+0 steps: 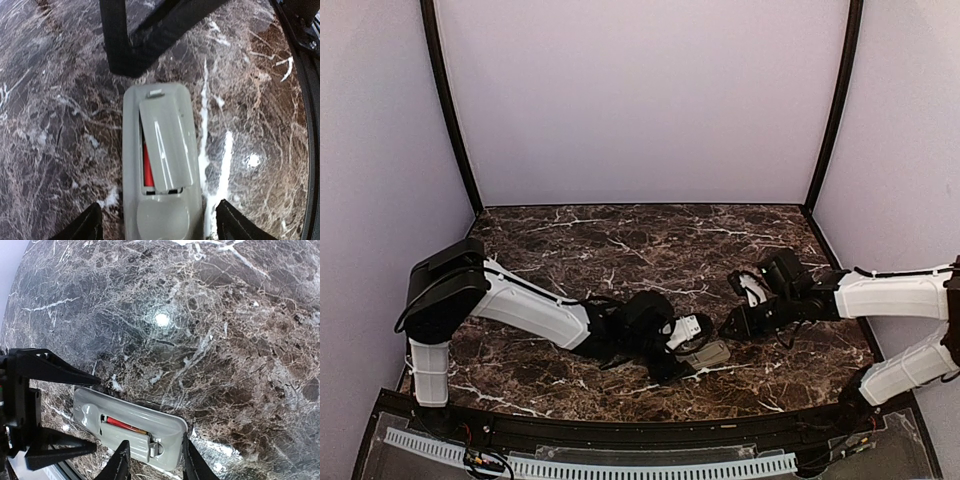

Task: Load the batteries into the remote control
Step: Adjust the battery cover on the remote control without the battery cover.

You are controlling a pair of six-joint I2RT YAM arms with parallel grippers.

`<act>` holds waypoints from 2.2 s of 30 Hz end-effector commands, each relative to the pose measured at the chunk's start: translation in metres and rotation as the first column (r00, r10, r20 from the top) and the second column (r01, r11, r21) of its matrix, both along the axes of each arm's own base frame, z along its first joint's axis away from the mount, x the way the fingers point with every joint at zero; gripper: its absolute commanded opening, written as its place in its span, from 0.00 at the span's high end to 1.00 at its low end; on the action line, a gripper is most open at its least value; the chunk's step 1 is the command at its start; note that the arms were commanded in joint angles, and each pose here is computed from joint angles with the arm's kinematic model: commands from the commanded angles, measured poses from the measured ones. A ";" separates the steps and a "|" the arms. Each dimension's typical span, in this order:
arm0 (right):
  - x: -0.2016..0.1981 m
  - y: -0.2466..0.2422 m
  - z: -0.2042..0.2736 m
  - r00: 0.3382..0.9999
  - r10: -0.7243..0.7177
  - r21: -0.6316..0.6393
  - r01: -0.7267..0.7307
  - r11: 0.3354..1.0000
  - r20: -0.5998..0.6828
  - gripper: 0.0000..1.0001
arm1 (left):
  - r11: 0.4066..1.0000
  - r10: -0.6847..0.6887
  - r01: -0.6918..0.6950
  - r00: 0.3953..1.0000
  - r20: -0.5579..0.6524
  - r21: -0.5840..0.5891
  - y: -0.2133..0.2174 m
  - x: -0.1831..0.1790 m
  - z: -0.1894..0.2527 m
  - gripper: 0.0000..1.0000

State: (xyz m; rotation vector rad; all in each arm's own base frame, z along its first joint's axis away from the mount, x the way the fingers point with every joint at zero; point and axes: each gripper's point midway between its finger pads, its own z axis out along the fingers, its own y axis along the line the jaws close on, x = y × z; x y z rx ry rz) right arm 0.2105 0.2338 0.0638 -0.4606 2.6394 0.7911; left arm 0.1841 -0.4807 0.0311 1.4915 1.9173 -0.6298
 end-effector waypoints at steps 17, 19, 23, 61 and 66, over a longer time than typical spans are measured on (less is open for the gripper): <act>-0.001 0.000 -0.009 1.000 -0.004 -0.003 0.004 1.000 0.003 0.66 | 0.994 -0.101 0.094 0.981 -0.167 -0.050 -0.037 0.005 0.008 0.25; -0.002 0.001 -0.010 1.000 -0.001 0.004 0.001 1.000 -0.002 0.68 | 0.995 -0.097 0.091 0.981 -0.166 -0.044 -0.037 0.006 0.006 0.28; -0.006 0.004 -0.015 1.000 0.010 0.021 -0.009 1.000 -0.028 0.70 | 0.995 -0.100 0.095 0.980 -0.170 -0.036 -0.037 0.005 0.002 0.32; -0.011 0.009 -0.016 0.999 0.026 0.061 -0.023 0.998 -0.045 0.75 | 0.993 -0.105 0.090 0.971 -0.217 -0.079 -0.039 0.006 0.008 0.56; -0.011 0.009 -0.015 0.999 0.031 0.061 -0.028 0.998 -0.045 0.75 | 0.992 -0.114 0.098 0.967 -0.230 -0.079 -0.039 0.003 0.007 0.52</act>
